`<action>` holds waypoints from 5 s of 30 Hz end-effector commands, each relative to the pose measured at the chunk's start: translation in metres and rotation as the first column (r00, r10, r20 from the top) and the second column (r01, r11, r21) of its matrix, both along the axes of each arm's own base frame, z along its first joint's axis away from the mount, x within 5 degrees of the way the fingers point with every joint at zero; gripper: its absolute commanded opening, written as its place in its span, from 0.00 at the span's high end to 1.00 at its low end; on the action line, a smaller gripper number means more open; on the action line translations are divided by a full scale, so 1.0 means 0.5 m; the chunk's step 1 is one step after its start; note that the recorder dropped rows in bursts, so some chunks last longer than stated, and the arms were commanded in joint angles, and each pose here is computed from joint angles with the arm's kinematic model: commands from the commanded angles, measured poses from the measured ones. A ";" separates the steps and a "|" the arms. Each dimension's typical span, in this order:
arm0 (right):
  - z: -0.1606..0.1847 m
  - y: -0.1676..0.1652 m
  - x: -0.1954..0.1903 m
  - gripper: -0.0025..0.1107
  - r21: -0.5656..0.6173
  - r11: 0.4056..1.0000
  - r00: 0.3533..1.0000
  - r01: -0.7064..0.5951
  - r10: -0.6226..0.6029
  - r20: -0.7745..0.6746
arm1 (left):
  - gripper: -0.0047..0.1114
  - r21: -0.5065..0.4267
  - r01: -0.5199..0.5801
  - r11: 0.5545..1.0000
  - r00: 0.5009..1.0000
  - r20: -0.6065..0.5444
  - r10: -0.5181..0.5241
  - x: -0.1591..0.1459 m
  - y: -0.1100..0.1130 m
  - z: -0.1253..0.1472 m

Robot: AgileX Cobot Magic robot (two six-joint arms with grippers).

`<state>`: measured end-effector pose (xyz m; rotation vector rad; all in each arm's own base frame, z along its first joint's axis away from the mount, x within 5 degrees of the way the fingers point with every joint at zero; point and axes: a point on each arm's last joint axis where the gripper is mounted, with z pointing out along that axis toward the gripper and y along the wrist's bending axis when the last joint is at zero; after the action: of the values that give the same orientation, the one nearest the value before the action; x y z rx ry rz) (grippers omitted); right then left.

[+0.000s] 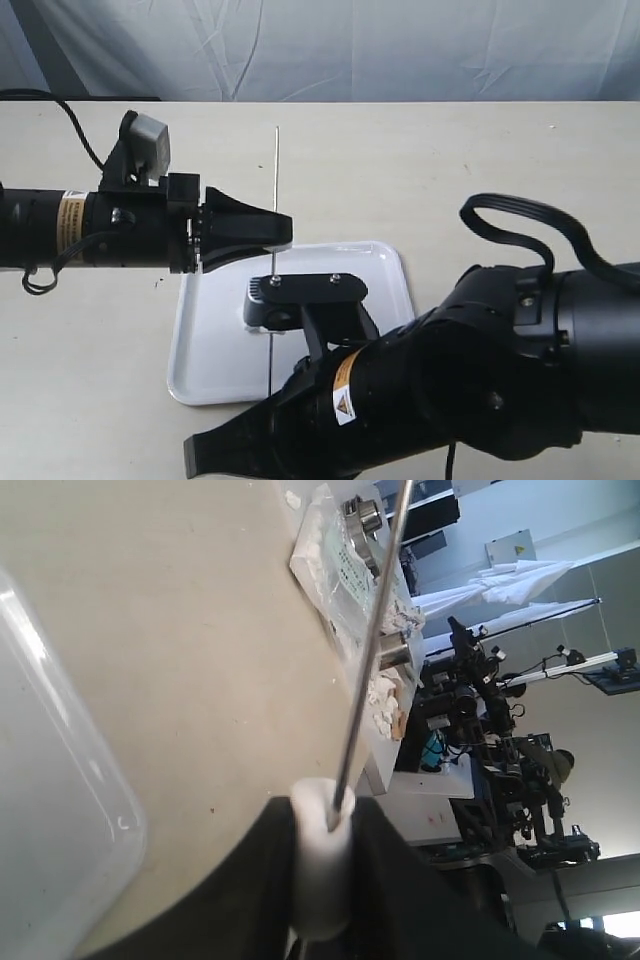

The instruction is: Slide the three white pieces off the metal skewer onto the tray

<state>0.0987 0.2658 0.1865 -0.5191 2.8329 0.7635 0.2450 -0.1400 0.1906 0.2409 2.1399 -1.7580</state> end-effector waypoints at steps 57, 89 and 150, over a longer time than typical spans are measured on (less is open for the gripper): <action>-0.017 0.008 -0.036 0.98 0.015 0.999 0.999 -0.048 0.048 0.025 | 0.63 0.132 0.047 0.990 0.997 0.048 -0.053 -0.038 0.071 0.080; -0.016 0.010 -0.036 0.98 0.026 0.999 0.999 -0.034 0.033 0.017 | 0.63 0.161 0.031 0.987 0.996 0.083 -0.045 -0.036 0.056 0.076; -0.016 0.010 -0.036 0.98 0.025 0.999 0.999 -0.034 0.034 0.017 | 0.96 0.065 -0.055 0.996 0.992 0.117 0.047 -0.020 0.055 0.094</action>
<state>0.0812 0.2725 0.1790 -0.5486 2.7978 0.8099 0.2325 -0.1117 0.2313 0.3444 2.1761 -1.5813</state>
